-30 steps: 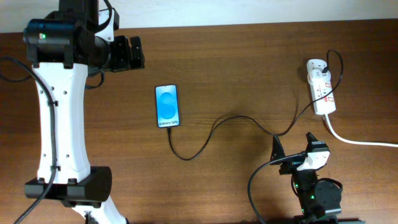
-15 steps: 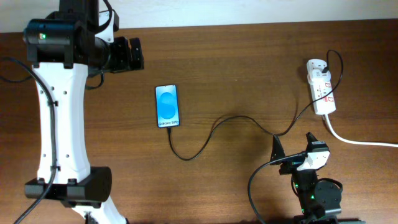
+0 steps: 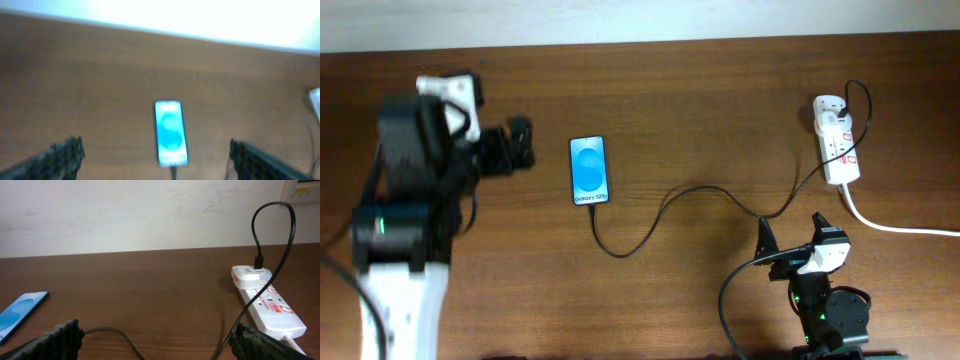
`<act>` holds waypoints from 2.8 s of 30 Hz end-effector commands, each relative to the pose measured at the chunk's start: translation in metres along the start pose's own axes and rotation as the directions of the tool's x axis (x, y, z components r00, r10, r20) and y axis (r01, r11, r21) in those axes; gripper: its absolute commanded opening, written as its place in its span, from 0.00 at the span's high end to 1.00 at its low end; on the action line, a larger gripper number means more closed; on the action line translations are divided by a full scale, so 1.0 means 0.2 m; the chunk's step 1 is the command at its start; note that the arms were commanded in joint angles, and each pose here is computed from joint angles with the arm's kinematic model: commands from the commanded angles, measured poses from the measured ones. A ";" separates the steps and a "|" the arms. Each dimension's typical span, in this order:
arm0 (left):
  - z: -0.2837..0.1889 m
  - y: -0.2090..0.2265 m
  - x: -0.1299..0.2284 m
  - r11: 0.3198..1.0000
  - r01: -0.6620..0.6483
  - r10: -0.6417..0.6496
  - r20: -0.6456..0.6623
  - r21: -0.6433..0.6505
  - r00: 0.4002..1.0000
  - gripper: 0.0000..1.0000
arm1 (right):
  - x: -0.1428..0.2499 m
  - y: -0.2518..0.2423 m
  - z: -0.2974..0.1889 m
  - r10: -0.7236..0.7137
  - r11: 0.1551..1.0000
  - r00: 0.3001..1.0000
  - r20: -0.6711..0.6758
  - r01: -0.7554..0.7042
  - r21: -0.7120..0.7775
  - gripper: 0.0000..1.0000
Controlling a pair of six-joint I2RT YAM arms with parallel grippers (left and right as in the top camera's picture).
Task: Plug charger to phone and switch on socket
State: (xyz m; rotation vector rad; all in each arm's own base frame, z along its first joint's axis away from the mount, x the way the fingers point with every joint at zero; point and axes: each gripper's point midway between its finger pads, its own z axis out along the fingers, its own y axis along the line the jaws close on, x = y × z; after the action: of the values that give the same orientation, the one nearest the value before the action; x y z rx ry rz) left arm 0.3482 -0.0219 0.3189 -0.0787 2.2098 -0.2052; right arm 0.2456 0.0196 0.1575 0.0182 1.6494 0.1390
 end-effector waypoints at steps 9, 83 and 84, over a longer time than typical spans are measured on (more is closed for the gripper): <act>-0.05 0.00 0.38 0.952 -0.307 0.281 0.363 0.014 0.888 0.00 | 0.01 0.00 0.00 0.004 1.000 1.000 0.000 -0.004 -0.002 0.02; 0.06 0.14 0.94 0.892 -0.422 0.443 0.512 -0.165 0.736 0.01 | 0.01 0.00 0.00 0.004 1.000 1.000 0.000 -0.004 -0.002 0.02; 0.06 0.14 0.94 0.892 -0.422 0.443 0.512 -0.164 0.736 0.01 | 0.01 0.00 0.00 0.004 1.000 1.000 0.000 -0.004 -0.002 0.02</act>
State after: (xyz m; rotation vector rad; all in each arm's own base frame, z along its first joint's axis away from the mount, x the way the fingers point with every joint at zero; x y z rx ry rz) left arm 0.2449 -0.0234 0.1603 0.3249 1.6061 0.0936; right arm 0.2456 0.0194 0.1575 0.0188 1.6494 0.1384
